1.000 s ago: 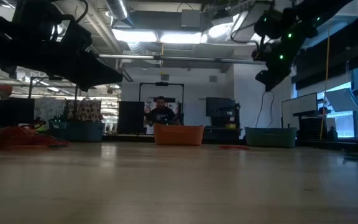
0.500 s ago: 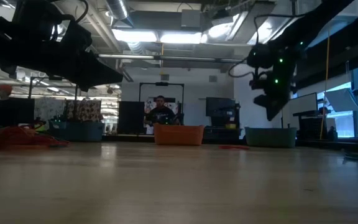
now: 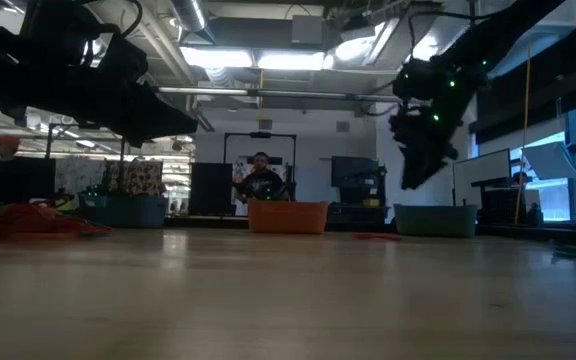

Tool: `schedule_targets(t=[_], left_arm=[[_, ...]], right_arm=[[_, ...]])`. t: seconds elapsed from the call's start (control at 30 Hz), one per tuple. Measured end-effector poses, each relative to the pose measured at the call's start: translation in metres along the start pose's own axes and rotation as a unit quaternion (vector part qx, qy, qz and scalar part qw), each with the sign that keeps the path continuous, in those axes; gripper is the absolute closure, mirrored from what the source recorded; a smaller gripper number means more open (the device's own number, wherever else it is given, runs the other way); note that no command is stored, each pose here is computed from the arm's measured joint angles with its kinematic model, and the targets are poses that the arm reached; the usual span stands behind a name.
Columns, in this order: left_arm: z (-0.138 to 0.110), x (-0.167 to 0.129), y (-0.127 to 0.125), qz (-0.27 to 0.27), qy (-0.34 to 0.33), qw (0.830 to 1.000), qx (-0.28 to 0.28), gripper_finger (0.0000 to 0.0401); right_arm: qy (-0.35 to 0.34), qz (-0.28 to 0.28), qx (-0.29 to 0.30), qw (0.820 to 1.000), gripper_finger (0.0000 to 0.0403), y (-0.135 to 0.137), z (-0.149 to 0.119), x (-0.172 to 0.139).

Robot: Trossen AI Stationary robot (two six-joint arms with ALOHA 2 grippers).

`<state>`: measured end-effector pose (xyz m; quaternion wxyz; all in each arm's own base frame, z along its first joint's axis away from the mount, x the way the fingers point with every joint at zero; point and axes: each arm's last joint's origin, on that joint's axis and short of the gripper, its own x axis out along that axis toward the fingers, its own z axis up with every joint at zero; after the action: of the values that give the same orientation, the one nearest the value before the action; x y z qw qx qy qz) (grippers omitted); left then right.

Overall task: Sort rubber bands into baskets
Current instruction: Put the red rubber band into the green bin

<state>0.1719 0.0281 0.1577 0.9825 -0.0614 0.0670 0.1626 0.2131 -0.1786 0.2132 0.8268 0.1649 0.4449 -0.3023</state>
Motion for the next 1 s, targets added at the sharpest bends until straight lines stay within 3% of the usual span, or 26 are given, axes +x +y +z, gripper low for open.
schedule_targets(t=[0.13, 0.33, 0.57, 1.0], left_arm=[[0.000, 0.000, 0.000, 0.000, 0.000, 1.000, 0.000, 0.0356], [0.000, 0.000, 0.000, 0.000, 0.001, 1.000, 0.000, 0.0356], [0.000, 0.000, 0.000, 0.000, 0.000, 1.000, 0.002, 0.0356], [0.000, 0.000, 0.000, 0.000, 0.000, 1.000, 0.003, 0.0356]], right_arm=[[-0.019, 0.072, -0.038, 0.996, 0.0201, 0.030, 0.004, 0.006], [0.006, 0.101, -0.078, 0.992, 0.0210, 0.065, -0.003, 0.025], [0.037, 0.044, -0.072, 0.996, 0.0225, 0.074, -0.012, 0.053], [0.053, 0.043, -0.071, 0.995, 0.0231, 0.077, -0.018, 0.087]])
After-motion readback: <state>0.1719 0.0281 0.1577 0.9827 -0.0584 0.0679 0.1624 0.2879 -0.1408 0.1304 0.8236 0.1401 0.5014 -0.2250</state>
